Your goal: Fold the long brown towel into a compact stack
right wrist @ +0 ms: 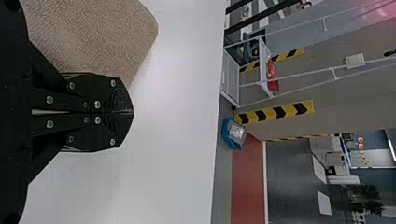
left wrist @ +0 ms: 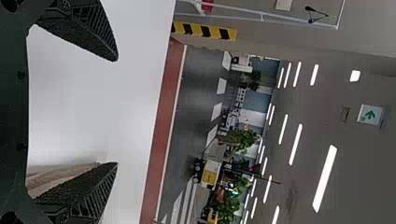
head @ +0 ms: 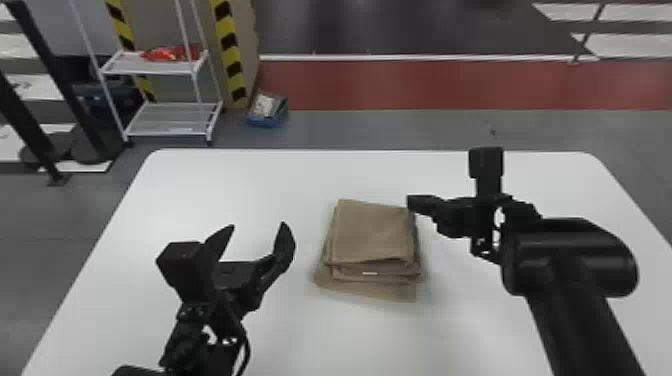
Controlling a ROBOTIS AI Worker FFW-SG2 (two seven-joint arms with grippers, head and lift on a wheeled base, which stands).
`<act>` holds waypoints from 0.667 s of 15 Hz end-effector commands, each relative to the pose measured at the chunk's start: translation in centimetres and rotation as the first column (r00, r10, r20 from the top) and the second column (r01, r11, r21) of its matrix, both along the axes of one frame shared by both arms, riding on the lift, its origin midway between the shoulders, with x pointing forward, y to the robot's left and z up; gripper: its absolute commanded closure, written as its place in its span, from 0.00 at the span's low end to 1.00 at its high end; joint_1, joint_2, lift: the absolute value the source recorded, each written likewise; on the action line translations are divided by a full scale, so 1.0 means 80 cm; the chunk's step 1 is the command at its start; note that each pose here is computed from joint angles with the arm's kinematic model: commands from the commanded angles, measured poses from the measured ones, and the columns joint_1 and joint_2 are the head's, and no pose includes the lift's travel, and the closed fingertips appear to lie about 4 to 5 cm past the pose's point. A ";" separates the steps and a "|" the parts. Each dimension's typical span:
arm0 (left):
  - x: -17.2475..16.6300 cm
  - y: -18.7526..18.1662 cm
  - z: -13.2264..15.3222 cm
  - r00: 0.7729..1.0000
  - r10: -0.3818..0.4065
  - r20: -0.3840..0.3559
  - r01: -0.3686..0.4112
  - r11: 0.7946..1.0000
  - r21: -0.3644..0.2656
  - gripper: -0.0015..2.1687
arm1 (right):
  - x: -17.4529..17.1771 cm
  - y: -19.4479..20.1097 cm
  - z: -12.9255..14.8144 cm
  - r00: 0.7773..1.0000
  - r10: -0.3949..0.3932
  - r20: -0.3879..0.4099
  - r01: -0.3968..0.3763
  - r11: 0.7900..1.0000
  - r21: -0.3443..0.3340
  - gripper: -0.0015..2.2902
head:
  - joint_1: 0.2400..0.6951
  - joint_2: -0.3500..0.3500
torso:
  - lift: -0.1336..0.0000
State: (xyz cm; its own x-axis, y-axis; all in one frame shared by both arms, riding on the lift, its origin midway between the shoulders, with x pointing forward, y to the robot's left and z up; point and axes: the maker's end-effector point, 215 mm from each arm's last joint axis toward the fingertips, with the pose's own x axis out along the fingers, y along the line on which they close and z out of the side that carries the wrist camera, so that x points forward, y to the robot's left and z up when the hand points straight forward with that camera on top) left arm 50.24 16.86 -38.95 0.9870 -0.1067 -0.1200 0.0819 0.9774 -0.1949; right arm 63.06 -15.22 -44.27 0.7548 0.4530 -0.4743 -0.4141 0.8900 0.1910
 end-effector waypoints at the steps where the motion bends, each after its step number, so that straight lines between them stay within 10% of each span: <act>1: 0.004 -0.006 0.002 1.000 -0.013 0.001 0.013 1.000 -0.003 0.04 | 0.010 0.001 0.002 1.000 0.005 0.019 -0.005 1.000 -0.005 0.88 | 1.00 0.52 | 0.32; 6: 0.004 -0.001 -0.004 1.000 -0.012 -0.007 0.012 1.000 -0.003 0.04 | -0.040 0.018 0.044 0.988 0.037 0.152 -0.048 0.997 0.063 0.88 | 1.00 0.53 | 0.32; 10: 0.006 -0.011 -0.004 1.000 -0.022 -0.007 0.022 1.000 -0.006 0.04 | -0.067 0.018 0.004 0.995 0.062 0.081 -0.063 0.998 0.006 0.88 | 1.00 0.54 | 0.32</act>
State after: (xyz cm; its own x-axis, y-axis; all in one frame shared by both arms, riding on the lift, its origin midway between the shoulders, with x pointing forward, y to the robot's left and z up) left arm 50.64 16.34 -39.31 0.9838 -0.1254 -0.1281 0.0985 0.9752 -0.1983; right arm 58.13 -13.52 -42.29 0.7753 0.5151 -0.3655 -0.4864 0.8561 0.1748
